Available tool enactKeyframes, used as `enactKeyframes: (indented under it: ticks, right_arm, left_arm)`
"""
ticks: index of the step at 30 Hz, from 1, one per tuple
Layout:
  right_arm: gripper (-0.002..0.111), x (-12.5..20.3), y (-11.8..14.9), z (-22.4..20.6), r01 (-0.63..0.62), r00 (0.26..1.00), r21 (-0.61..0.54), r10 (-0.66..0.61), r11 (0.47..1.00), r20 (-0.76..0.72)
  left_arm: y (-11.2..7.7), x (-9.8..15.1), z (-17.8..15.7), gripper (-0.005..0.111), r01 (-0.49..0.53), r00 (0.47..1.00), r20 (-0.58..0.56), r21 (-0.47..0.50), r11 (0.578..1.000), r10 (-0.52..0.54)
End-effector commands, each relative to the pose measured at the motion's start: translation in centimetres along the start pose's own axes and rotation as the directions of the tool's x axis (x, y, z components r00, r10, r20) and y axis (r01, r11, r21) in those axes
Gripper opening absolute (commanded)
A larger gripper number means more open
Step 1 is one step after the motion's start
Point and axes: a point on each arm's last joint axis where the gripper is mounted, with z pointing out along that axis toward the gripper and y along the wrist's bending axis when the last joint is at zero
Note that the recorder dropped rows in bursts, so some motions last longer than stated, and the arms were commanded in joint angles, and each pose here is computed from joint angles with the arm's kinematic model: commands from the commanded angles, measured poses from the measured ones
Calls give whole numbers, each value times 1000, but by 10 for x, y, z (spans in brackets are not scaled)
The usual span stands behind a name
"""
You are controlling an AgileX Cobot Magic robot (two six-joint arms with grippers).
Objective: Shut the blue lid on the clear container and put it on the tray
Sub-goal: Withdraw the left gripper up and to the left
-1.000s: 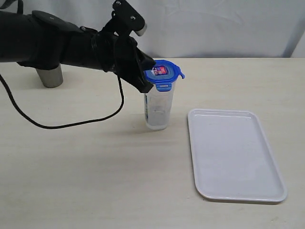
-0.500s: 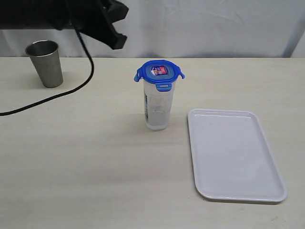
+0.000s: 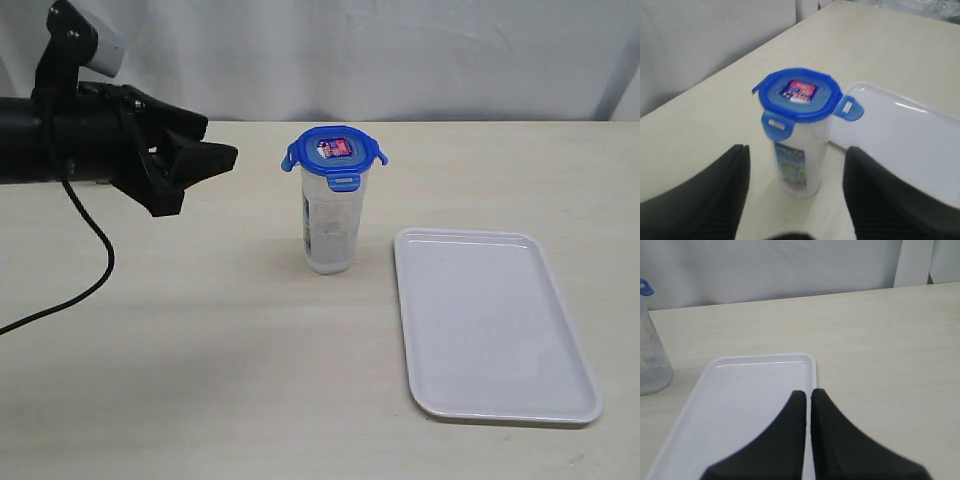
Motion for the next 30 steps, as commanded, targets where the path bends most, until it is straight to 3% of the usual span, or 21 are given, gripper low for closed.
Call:
enactKeyframes:
  ticks: [1,3,5,9,11,13,15,16,17,18,19,22,23,26,27,30]
  right_arm:
    - [5,1,0,0,-7,1000,0,7,1000,3]
    - [5,1,0,0,-7,1000,0,7,1000,3]
    - [5,1,0,0,-7,1000,0,7,1000,3]
    - [5,1,0,0,-7,1000,0,7,1000,3]
    - [5,1,0,0,-7,1000,0,7,1000,3]
    - [5,1,0,0,-7,1000,0,7,1000,3]
    - [5,1,0,0,-7,1000,0,7,1000,3]
    - [5,1,0,0,-7,1000,0,7,1000,3]
    - [5,1,0,0,-7,1000,0,7,1000,3]
    - [5,1,0,0,-7,1000,0,7,1000,3]
    - [5,1,0,0,-7,1000,0,7,1000,3]
    - [5,1,0,0,-7,1000,0,7,1000,3]
    - [5,1,0,0,-7,1000,0,7,1000,3]
    - [5,1,0,0,-7,1000,0,7,1000,3]
    - [5,1,0,0,-7,1000,0,7,1000,3]
    - [5,1,0,0,-7,1000,0,7,1000,3]
  left_arm:
    - [20,12,-1,49,13,994,-106,-190,982,-33]
    - [29,15,-3,42,20,986,-152,-294,955,-68]
    - [36,19,-8,32,-55,974,-225,-377,924,-34]
    - [43,27,-14,15,-186,921,-387,-538,822,-45]
    - [48,23,-17,11,-203,913,-402,-604,771,-75]
    - [56,18,-25,11,-138,922,-344,-721,679,-179]
    - [66,17,-39,11,-41,917,-229,-868,494,-327]
    - [68,18,-44,11,-3,913,-175,-906,422,-369]
    - [69,17,-45,11,18,914,-148,-915,403,-378]
    - [68,16,-43,11,25,919,-146,-905,424,-366]
    - [67,15,-38,11,50,927,-136,-879,474,-350]
    - [59,4,-19,10,190,948,-56,-689,699,-313]
    - [59,-1,-17,10,231,945,-18,-666,709,-325]
    - [62,-7,-21,10,270,960,153,-720,639,-233]
    - [61,-8,-21,10,279,960,209,-710,646,-185]
    - [42,-4,-15,10,276,935,340,-513,813,-103]
